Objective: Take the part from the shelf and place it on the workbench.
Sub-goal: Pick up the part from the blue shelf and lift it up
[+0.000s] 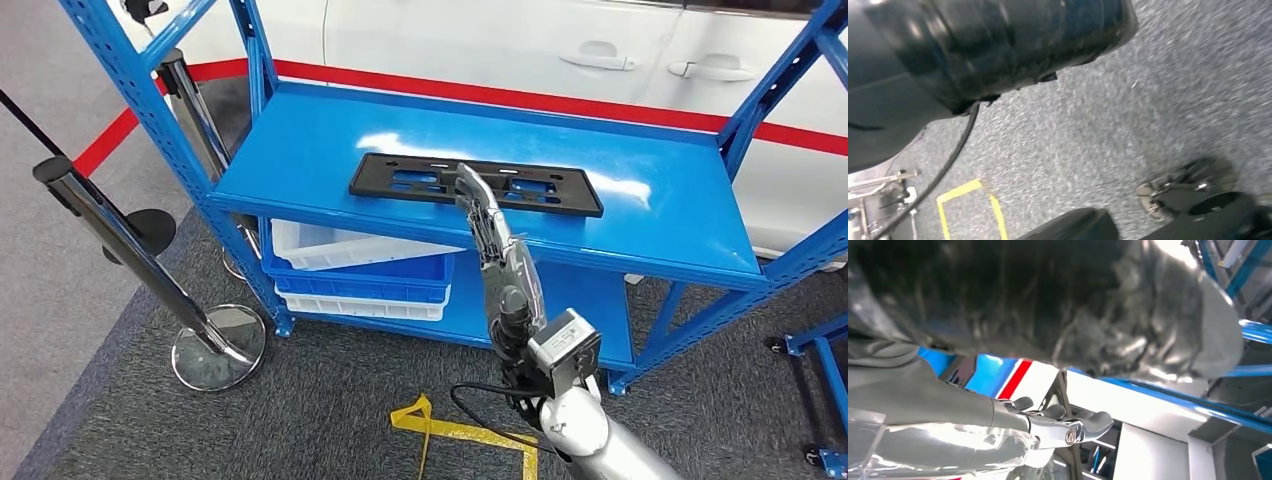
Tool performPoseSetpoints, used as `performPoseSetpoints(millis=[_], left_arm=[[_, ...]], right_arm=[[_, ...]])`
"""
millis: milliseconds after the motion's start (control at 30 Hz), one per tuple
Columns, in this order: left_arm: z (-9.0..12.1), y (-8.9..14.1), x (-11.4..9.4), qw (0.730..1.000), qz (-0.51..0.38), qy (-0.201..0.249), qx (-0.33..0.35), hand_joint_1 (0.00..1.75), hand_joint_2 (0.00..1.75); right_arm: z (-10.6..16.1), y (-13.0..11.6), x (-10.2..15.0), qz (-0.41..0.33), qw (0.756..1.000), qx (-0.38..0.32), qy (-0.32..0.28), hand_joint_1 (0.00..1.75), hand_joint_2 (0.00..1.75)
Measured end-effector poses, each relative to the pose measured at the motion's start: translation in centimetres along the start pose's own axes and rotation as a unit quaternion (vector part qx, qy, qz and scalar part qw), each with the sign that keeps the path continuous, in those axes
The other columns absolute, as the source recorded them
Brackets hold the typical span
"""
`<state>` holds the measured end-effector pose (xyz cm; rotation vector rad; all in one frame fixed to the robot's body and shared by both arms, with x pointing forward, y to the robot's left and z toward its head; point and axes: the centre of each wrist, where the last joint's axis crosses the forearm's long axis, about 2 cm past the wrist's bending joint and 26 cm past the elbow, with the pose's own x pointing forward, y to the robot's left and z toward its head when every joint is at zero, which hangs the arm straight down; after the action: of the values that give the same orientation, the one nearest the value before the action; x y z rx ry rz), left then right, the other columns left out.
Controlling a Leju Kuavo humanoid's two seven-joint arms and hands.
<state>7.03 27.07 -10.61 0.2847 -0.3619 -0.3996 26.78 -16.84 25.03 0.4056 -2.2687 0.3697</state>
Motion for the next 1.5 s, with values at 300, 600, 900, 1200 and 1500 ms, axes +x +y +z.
performPoseSetpoints(millis=[300, 600, 900, 1200, 1500], left_arm=[[0.0, -0.2, 0.4, 1.000, 0.000, -0.003, -0.002, 0.00, 0.00], [0.0, -0.1, 0.7, 1.000, -0.002, -0.001, -0.002, 0.00, 0.00], [-0.1, -0.1, 0.8, 1.000, -0.008, -0.003, -0.004, 0.00, 0.00], [-0.1, 0.0, 1.0, 1.000, -0.015, -0.009, -0.006, 0.00, 0.00], [-0.5, 0.6, 2.6, 0.998, -0.046, -0.032, -0.015, 0.00, 0.00]], right_arm=[[0.1, -0.1, -0.5, 0.001, 1.000, 0.003, 0.009, 0.00, 0.00], [-0.1, 0.1, -0.6, -0.001, 1.000, 0.008, 0.008, 0.00, 0.00], [-0.4, 0.1, -0.7, -0.002, 1.000, 0.011, 0.008, 0.00, 0.00], [-0.5, 0.0, -0.9, 0.010, 1.000, 0.014, 0.009, 0.00, 0.00], [-3.9, 0.5, -2.0, 0.086, 0.995, 0.058, -0.004, 0.00, 1.75]])
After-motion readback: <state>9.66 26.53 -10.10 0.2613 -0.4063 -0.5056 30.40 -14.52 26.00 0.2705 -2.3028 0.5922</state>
